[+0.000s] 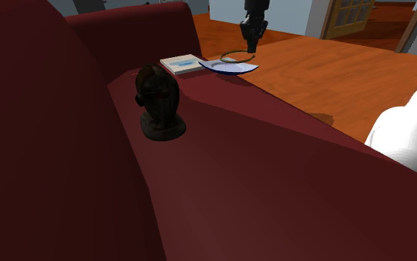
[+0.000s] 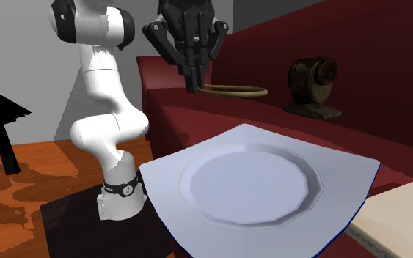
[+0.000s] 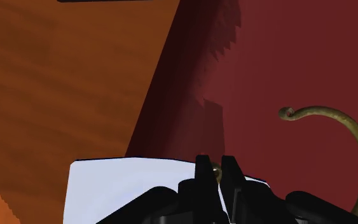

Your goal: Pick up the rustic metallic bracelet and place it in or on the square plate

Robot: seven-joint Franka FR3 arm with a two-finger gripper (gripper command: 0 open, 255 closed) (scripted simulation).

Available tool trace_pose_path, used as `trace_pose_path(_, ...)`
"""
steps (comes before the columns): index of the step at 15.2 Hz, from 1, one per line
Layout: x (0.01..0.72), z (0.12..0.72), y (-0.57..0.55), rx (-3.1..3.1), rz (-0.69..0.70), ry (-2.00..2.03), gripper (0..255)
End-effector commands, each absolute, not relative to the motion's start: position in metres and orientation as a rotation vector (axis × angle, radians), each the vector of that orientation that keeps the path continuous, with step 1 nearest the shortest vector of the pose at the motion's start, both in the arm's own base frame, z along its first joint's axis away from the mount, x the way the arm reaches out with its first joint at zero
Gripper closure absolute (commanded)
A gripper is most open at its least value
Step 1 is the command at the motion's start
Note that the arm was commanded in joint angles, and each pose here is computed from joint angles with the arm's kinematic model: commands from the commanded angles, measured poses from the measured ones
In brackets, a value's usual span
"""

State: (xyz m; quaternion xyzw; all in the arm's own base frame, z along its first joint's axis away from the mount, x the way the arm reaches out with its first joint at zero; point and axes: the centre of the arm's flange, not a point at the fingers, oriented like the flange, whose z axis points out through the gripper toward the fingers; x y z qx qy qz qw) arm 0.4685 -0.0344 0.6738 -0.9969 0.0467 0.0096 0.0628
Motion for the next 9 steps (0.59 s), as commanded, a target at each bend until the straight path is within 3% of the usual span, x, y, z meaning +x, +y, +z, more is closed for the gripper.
trace_pose_path(1,0.487,0.676,-0.049,-3.013,0.029,0.14,255)
trace_pose_path(9,0.571,0.675,-0.119,-3.013,0.029,0.14,255)
